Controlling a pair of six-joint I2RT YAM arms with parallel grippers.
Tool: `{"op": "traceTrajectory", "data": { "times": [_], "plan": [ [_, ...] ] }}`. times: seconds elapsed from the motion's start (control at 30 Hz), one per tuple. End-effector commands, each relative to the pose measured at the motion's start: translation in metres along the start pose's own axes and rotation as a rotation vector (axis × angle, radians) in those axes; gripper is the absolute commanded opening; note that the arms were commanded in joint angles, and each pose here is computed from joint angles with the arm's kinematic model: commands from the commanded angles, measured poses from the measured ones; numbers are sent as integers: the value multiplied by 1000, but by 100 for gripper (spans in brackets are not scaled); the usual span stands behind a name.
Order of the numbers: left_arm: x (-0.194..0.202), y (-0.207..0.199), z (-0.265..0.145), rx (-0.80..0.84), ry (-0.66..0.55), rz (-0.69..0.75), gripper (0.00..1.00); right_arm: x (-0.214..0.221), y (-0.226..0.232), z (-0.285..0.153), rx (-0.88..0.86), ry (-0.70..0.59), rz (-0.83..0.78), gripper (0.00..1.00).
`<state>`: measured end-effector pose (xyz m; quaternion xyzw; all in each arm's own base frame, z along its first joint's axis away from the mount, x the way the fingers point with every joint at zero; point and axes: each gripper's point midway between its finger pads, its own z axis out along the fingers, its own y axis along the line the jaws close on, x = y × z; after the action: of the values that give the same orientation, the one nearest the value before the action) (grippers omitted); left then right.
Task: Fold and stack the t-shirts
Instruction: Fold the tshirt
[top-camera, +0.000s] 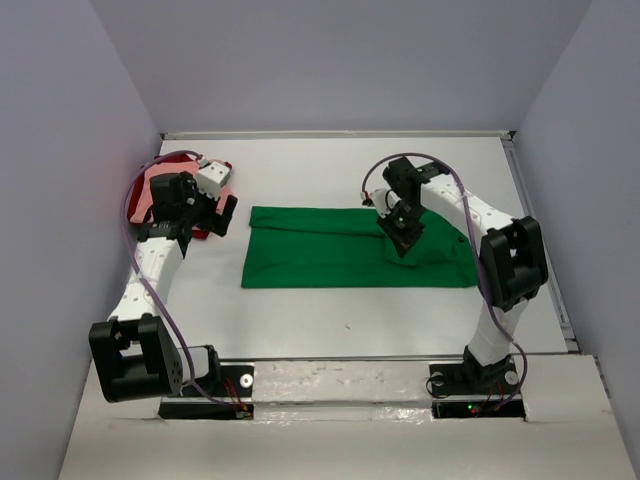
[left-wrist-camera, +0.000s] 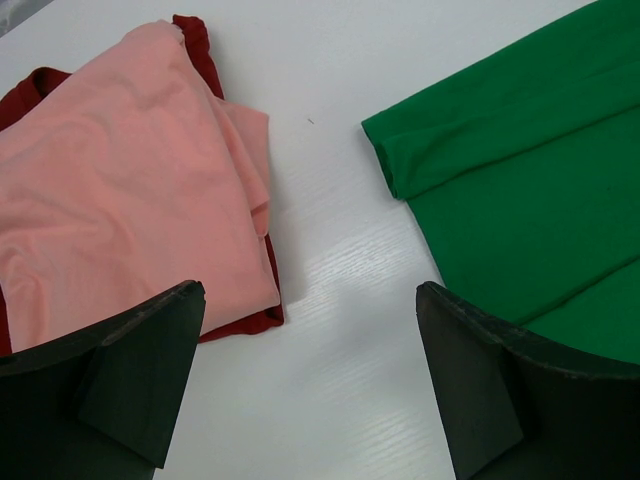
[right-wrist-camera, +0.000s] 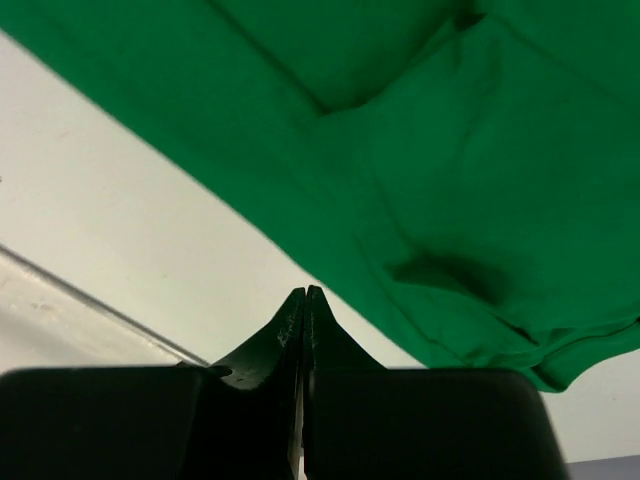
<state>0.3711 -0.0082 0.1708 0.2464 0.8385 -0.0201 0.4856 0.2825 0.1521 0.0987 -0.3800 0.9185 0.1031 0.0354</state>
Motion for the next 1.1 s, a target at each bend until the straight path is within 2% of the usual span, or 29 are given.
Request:
{"op": "traceTrajectory", "data": {
  "times": [0.0, 0.4, 0.57, 1.07],
  "plan": [
    [-9, 0, -9, -3, -43, 12, 99, -28, -29, 11, 113, -50, 22, 0],
    [-8, 0, -7, 0, -45, 18, 99, -45, -76, 20, 317, -77, 44, 0],
    [-7, 1, -6, 2, -40, 19, 99, -28, -94, 19, 358, -54, 78, 0],
    [-10, 0, -4, 17, -44, 19, 99, 45, -111, 11, 400, 5, 162, 0]
  ]
}}
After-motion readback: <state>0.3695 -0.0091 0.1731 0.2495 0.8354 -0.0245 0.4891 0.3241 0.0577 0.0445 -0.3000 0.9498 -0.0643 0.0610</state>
